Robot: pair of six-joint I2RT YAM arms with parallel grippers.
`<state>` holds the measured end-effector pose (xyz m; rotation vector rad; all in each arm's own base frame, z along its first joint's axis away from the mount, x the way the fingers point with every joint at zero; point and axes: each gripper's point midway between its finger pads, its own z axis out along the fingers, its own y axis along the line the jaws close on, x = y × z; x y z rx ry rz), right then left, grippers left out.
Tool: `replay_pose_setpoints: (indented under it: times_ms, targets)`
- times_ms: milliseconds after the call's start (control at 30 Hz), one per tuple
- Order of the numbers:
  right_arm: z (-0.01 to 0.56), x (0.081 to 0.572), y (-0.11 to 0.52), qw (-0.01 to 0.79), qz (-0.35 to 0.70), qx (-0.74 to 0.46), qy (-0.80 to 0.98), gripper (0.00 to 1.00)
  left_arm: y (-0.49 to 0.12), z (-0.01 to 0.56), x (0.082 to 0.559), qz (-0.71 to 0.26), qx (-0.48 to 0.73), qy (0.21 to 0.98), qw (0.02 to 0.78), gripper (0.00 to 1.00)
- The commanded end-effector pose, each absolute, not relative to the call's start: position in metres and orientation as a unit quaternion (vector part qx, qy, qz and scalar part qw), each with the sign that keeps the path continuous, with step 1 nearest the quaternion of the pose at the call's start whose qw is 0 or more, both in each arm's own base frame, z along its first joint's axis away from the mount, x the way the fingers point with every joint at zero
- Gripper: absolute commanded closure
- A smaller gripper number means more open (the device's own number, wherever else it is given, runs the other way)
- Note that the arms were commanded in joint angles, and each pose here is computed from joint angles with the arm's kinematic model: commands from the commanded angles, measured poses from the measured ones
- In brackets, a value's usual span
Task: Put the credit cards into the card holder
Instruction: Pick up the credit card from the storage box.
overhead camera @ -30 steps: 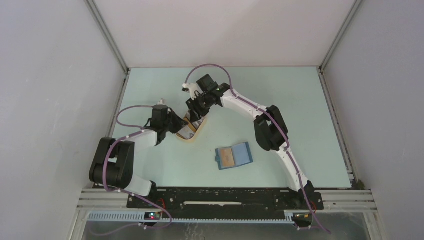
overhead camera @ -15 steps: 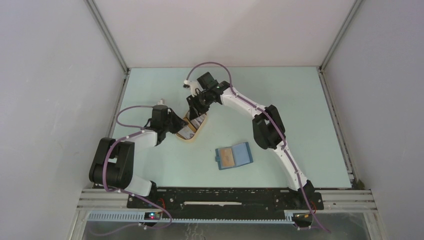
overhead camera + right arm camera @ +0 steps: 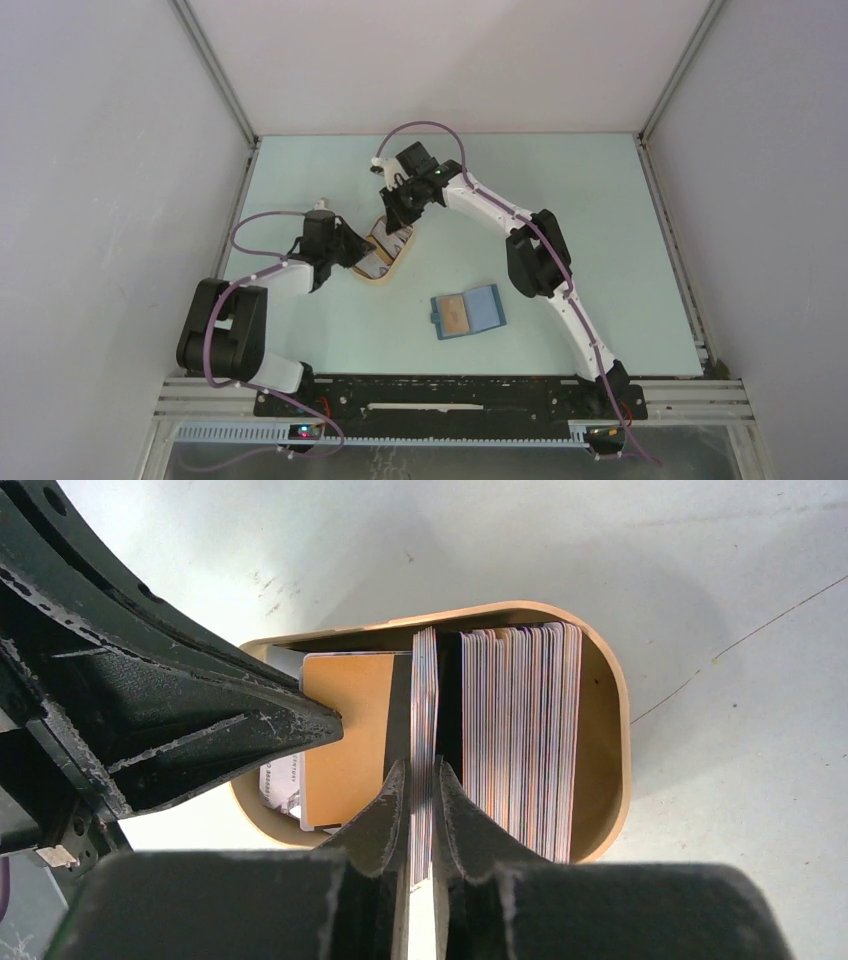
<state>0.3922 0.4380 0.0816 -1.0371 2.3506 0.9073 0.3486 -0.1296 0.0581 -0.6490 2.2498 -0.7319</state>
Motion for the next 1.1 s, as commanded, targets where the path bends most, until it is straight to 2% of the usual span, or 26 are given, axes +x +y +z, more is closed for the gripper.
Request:
replay_pose_setpoints:
  times_ms: [0, 200, 333, 400, 567, 667, 867, 1067]
  targets:
    - [0.117, 0.403, 0.438, 0.24, 0.338, -0.379, 0.827, 0.85, -0.12, 0.046, 0.333, -0.253, -0.24, 0.878, 0.329, 0.96]
    - [0.101, 0.4, 0.437, 0.225, 0.337, -0.389, 0.827, 0.75, -0.118, 0.046, 0.333, -0.248, -0.24, 0.879, 0.33, 0.96]
    - [0.095, 0.402, 0.437, 0.234, 0.316, -0.404, 0.826, 0.63, -0.118, 0.045, 0.332, -0.247, -0.238, 0.879, 0.33, 0.96]
    - [0.093, 0.404, 0.437, 0.238, 0.307, -0.409, 0.825, 0.61, -0.118, 0.045, 0.331, -0.246, -0.238, 0.88, 0.33, 0.96]
    - [0.093, 0.409, 0.434, 0.257, 0.274, -0.424, 0.824, 0.62, -0.117, 0.045, 0.33, -0.245, -0.237, 0.88, 0.33, 0.96]
    - [0.101, 0.414, 0.432, 0.269, 0.27, -0.422, 0.822, 0.66, -0.116, 0.045, 0.33, -0.244, -0.237, 0.881, 0.331, 0.95]
    - [0.112, 0.411, 0.432, 0.264, 0.3, -0.415, 0.817, 0.76, -0.116, 0.045, 0.329, -0.242, -0.236, 0.881, 0.331, 0.92]
    - [0.112, 0.401, 0.435, 0.247, 0.328, -0.418, 0.81, 0.79, -0.117, 0.045, 0.328, -0.246, -0.234, 0.881, 0.328, 0.89]
